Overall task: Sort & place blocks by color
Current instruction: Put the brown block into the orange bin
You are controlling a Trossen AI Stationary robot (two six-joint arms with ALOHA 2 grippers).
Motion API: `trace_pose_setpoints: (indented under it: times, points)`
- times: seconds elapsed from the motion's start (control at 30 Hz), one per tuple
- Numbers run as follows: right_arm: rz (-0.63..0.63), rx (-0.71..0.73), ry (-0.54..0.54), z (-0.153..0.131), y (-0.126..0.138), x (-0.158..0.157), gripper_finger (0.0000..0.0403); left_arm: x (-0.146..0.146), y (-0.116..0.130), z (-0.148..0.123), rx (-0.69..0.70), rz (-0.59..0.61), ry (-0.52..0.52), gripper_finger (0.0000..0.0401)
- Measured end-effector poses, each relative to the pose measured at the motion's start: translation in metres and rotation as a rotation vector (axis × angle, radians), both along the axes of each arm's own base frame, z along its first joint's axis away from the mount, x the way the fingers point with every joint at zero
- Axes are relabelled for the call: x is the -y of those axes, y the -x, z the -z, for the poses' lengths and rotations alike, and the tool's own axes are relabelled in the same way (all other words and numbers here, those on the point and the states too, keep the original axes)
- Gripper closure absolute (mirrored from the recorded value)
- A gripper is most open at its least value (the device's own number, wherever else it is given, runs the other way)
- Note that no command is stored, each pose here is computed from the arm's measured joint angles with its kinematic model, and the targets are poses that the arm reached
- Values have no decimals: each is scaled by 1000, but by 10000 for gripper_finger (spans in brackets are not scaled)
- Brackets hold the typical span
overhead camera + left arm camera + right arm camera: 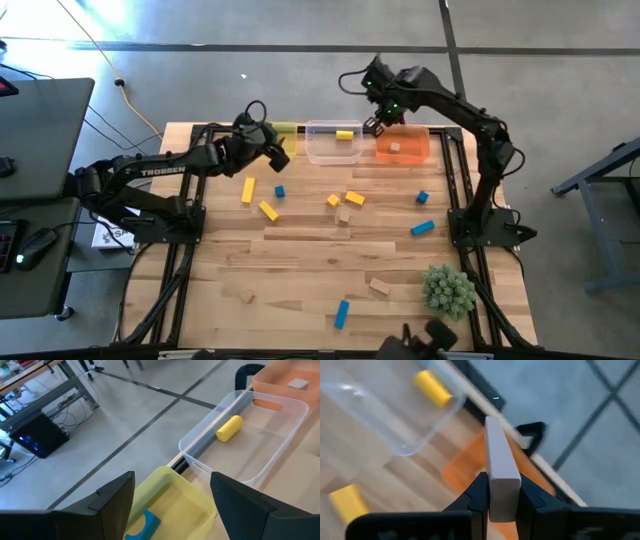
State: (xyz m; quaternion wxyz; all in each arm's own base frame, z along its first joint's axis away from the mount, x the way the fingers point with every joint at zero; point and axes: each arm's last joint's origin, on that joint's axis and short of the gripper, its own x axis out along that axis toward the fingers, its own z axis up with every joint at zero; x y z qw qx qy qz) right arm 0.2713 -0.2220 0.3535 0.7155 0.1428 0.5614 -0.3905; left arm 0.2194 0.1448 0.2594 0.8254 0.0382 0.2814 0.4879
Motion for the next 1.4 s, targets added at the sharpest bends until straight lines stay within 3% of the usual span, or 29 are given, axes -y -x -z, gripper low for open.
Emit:
trace_pose_setpoints:
  times: [0.17, 0.33, 0.6, 0.73, 1.0, 1.27, 1.4]
  points:
    - [82, -34, 40, -4, 20, 5, 367, -4, 2, 0, 0, -16, 0, 151]
    - [151, 30, 14, 27, 49, 3, 366, -4, 3, 0, -1, -20, 0, 151]
    - [239, 419, 21, 52, 99, -6, 366, -4, 3, 0, -1, -20, 0, 151]
    - [292, 522, -27, 75, 116, -12, 366, -4, 3, 0, -1, -20, 0, 151]
    - [369, 610, -136, 121, 131, -15, 366, -4, 3, 0, -1, -20, 0, 151]
    - [420, 610, -140, 133, 141, -13, 364, -4, 3, 0, -1, -20, 0, 151]
    - [411, 606, -133, 133, 141, -13, 343, -4, 3, 0, -1, -20, 0, 151]
